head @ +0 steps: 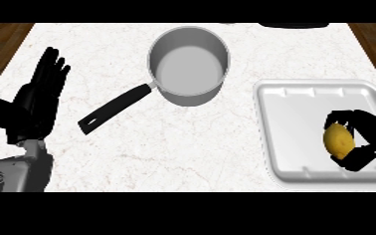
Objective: Pick the lemon from the tray and place it in the pot
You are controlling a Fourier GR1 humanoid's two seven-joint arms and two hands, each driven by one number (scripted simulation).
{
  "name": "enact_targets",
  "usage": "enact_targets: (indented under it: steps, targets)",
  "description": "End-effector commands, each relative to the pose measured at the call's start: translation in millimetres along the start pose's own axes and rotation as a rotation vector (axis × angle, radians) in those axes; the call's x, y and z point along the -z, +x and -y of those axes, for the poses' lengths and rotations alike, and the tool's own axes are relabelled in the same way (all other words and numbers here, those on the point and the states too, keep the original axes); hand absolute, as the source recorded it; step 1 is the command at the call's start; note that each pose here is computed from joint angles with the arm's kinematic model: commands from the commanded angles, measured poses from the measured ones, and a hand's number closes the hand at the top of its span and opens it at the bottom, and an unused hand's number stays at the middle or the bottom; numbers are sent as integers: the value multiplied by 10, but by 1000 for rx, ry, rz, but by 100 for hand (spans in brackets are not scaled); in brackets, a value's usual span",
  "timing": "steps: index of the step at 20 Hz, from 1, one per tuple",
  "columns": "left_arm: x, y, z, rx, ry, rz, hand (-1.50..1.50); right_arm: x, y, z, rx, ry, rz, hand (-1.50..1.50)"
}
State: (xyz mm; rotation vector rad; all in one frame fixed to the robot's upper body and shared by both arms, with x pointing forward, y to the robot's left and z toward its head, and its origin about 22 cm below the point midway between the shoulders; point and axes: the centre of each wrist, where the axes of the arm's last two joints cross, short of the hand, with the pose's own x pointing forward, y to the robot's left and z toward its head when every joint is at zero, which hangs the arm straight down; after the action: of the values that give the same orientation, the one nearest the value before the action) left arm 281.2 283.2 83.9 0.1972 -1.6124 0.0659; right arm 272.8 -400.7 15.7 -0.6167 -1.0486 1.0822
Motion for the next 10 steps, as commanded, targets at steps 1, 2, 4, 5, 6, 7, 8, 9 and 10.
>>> enact_targets:
  steps: [1, 2, 4, 5, 6, 7, 8, 9, 10]
  targets:
    - [173, -38, -46, 5, 1, 3, 0, -128, -93, -62, -10, 5, 18, 150]
    - [-79, 6, -86, -7, -8, -12, 0, 1, -53, -28, 0, -18, 20, 150]
    - [15, -85, -46, -8, 6, -23, 0, 94, 1048, -616, -82, 65, 322, 150]
    - [-17, -97, 48, 2, -13, -23, 0, 115, 1352, -685, -123, 115, 426, 150]
    - [32, -62, 116, 8, -50, -11, 0, 139, 1692, -791, -155, 138, 550, 150]
    - [46, -2, 114, 11, -63, 13, 0, 125, 1944, -884, -183, 172, 632, 150]
    - [45, -8, 183, 0, -81, 2, 0, 93, 2212, -943, -204, 183, 726, 150]
    - [42, -54, 198, -7, -88, -12, 0, 15, 2432, -1056, -232, 206, 770, 150]
    - [47, -34, 152, 18, -73, -7, 0, -80, 2661, -1201, -231, 222, 807, 150]
